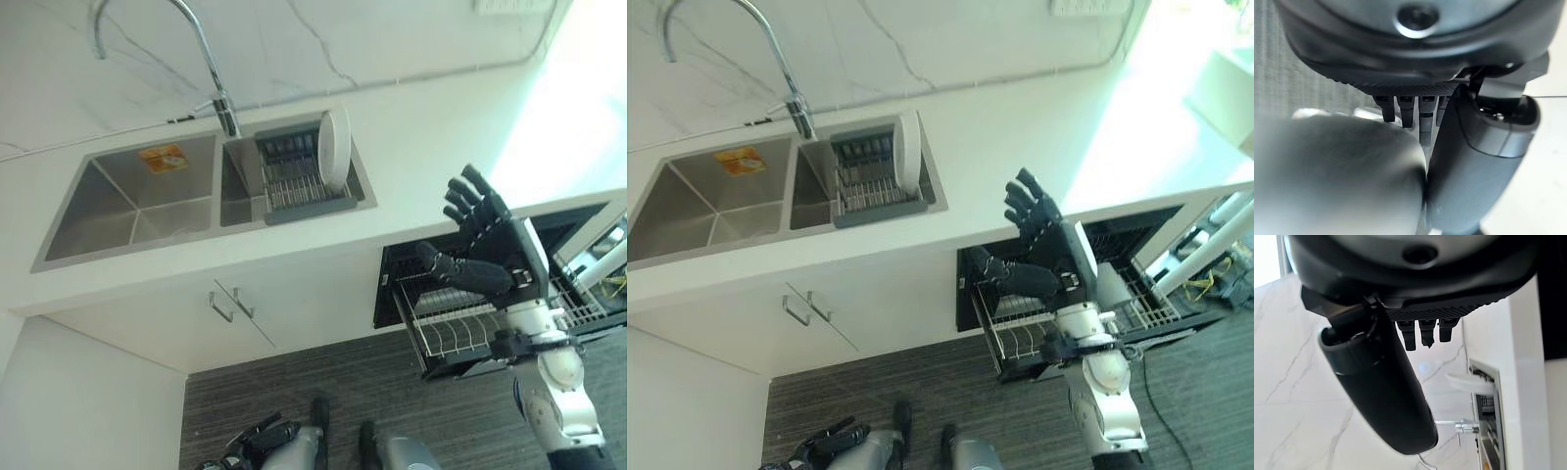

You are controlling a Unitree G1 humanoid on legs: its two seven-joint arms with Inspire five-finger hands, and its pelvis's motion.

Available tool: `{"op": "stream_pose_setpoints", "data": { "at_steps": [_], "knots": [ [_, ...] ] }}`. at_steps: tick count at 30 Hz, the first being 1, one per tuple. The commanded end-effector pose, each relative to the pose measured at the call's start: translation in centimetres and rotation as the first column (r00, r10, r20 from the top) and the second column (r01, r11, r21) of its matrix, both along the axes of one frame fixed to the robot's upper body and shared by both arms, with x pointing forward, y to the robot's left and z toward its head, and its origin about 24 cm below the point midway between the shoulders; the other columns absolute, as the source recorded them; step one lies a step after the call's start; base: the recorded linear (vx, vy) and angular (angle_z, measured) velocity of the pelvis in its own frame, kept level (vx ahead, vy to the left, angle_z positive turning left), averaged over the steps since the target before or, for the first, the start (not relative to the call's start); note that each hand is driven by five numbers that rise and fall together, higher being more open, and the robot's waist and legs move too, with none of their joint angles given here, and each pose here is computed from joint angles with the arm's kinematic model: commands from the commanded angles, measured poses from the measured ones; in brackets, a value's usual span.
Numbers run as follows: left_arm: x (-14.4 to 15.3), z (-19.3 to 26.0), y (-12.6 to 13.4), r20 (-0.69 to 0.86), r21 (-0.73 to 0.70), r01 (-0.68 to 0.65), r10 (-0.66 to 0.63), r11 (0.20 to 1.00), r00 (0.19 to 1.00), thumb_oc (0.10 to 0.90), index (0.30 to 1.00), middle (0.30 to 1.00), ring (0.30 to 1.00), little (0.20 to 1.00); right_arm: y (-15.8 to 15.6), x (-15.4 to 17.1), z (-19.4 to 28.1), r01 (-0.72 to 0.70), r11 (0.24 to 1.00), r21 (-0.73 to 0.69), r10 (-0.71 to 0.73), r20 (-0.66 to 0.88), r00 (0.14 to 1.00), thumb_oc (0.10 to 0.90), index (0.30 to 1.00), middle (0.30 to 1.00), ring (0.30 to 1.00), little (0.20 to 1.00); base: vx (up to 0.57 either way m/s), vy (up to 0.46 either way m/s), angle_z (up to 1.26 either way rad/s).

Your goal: Place the dishes in the dishwasher.

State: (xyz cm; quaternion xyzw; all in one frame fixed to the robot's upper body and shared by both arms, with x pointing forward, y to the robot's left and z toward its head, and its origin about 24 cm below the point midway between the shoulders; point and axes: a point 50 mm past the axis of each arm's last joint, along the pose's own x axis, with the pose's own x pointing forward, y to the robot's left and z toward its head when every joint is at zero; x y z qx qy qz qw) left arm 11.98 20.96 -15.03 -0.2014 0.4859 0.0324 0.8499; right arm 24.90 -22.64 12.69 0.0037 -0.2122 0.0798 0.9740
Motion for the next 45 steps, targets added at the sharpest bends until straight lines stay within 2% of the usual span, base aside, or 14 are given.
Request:
{"op": "stream_pose_setpoints", "data": {
  "at_steps": [1,4,9,16,22,27,34,35,41,43,45],
  "knots": [
    [-6.9,-1.7,-0.6,-0.235,-0.018,0.138,-0.138,0.990,0.962,0.800,0.900,0.900,0.900,0.900,1.5,-0.8,5.5,-0.044,0.999,-0.016,0.047,0.309,0.950,0.800,0.900,0.900,0.900,0.900,0.14,0.191,-0.49],
    [-7.2,-1.8,-0.2,-0.258,0.003,0.159,-0.153,0.987,0.954,0.800,0.900,0.900,0.900,0.900,1.3,-0.9,5.3,-0.066,0.997,0.030,0.054,0.299,0.953,0.800,0.900,0.900,0.900,0.900,0.17,0.148,-0.48],
    [-7.1,-1.7,0.9,-0.279,0.049,0.166,-0.146,0.985,0.949,0.800,0.900,0.900,0.900,0.900,2.1,-1.2,5.1,-0.097,0.995,0.026,0.084,0.305,0.948,0.800,0.900,0.900,0.900,0.900,0.13,0.061,-0.02],
    [-6.9,-1.5,1.4,-0.262,0.036,0.130,-0.116,0.991,0.958,0.800,0.900,0.900,0.900,0.900,2.8,-1.0,5.1,-0.148,0.989,0.030,0.130,0.325,0.937,0.800,0.900,0.900,0.900,0.900,0.04,-0.091,-0.11],
    [-7.5,-1.6,1.4,-0.260,0.053,0.052,-0.037,0.997,0.965,0.800,0.900,0.900,0.900,0.900,4.0,-0.9,5.3,-0.226,0.974,0.006,0.213,0.317,0.924,0.800,0.900,0.900,0.900,0.900,0.11,-0.302,-0.21],
    [-7.5,-1.7,0.9,-0.249,0.060,0.024,-0.008,0.998,0.968,0.800,0.900,0.900,0.900,0.900,3.9,-1.1,5.4,-0.212,0.977,0.003,0.202,0.299,0.933,0.800,0.900,0.900,0.900,0.900,0.12,-0.226,0.04],
    [-7.5,-1.8,-0.1,-0.254,0.059,0.122,-0.104,0.991,0.962,0.800,0.900,0.900,0.900,0.900,2.7,-0.8,5.8,-0.123,0.992,-0.040,0.129,0.313,0.941,0.800,0.900,0.900,0.900,0.900,0.09,-0.003,0.10],
    [-7.5,-1.9,-0.1,-0.271,0.070,0.169,-0.144,0.983,0.952,0.800,0.900,0.900,0.900,0.900,2.3,-0.9,5.9,-0.106,0.994,-0.018,0.106,0.317,0.942,0.800,0.900,0.900,0.900,0.900,0.11,0.190,0.00],
    [-8.3,-2.0,1.0,-0.327,0.065,0.104,-0.077,0.992,0.942,0.800,0.900,0.900,0.900,0.900,2.6,-1.4,4.6,-0.151,0.988,0.021,0.140,0.276,0.951,0.800,0.900,0.900,0.900,0.900,0.12,0.110,-0.05],
    [-8.5,-2.0,0.9,-0.333,0.061,0.102,-0.076,0.993,0.940,0.800,0.900,0.900,0.900,0.900,2.8,-0.8,4.0,-0.237,0.963,0.129,0.207,0.211,0.955,0.800,0.900,0.900,0.900,0.900,0.07,0.027,-0.06],
    [-8.7,-2.1,0.8,-0.340,0.063,0.116,-0.088,0.991,0.936,0.800,0.900,0.900,0.900,0.900,3.4,-0.4,3.9,-0.260,0.958,0.123,0.234,0.196,0.952,0.800,0.900,0.900,0.900,0.900,0.06,-0.007,-0.02]
  ]
}}
